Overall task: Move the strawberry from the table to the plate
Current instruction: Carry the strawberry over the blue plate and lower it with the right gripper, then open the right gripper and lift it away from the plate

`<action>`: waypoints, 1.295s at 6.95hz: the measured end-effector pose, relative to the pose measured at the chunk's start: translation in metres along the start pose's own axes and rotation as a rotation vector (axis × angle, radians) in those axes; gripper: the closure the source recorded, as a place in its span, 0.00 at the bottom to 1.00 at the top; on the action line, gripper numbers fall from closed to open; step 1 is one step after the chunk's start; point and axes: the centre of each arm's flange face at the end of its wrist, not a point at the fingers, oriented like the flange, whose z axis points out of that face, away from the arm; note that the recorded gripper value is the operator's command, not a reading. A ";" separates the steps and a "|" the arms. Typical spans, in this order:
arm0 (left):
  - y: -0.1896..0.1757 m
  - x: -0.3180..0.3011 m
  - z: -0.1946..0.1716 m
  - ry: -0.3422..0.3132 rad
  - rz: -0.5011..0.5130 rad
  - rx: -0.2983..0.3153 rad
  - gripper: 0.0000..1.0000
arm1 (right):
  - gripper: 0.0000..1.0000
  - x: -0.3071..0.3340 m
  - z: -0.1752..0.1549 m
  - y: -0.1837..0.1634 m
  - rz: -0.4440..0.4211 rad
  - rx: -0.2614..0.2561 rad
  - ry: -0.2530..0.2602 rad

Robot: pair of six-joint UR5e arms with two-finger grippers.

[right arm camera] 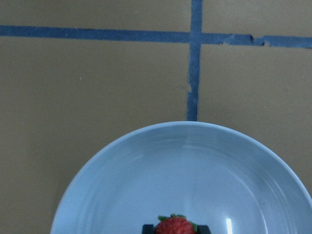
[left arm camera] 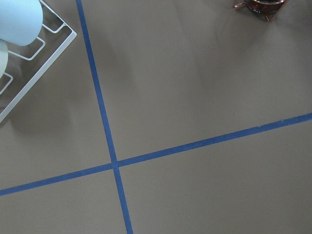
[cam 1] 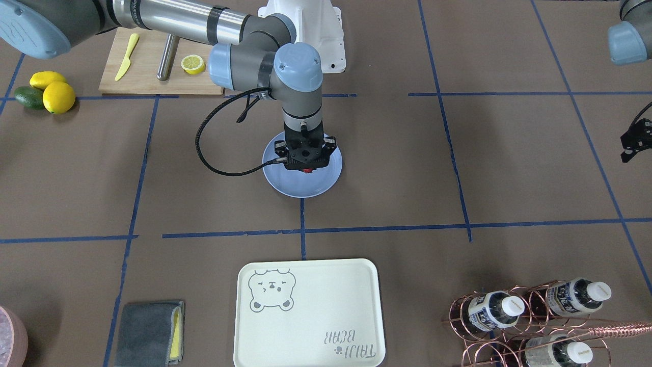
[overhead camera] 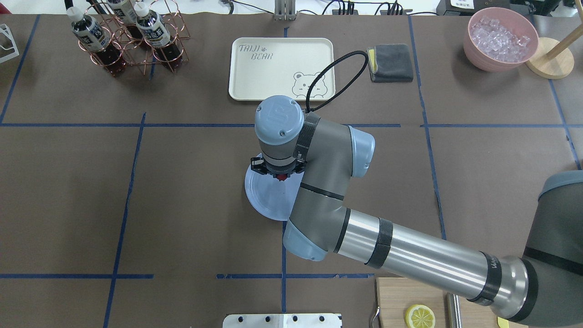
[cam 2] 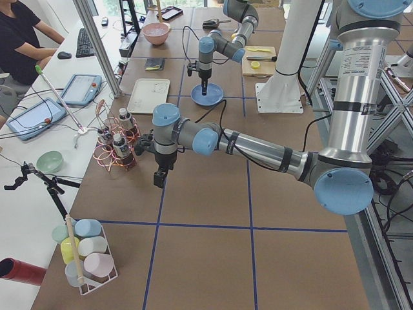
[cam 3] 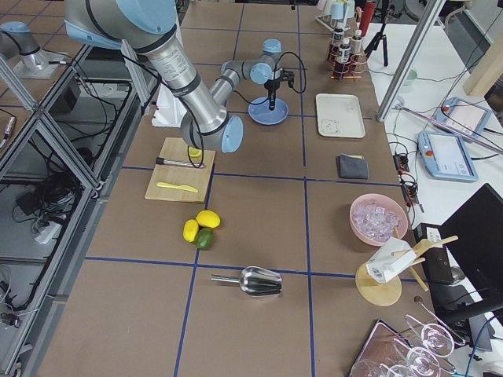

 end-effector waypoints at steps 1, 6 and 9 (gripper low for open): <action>-0.001 0.000 -0.001 0.000 0.000 0.003 0.00 | 0.92 0.001 0.004 0.004 0.000 -0.009 0.010; -0.005 0.001 -0.005 0.000 -0.003 0.011 0.00 | 0.00 0.002 0.003 0.007 0.008 -0.015 0.006; -0.002 -0.002 -0.003 0.000 -0.005 0.007 0.00 | 0.00 0.044 -0.082 -0.012 0.055 0.016 0.020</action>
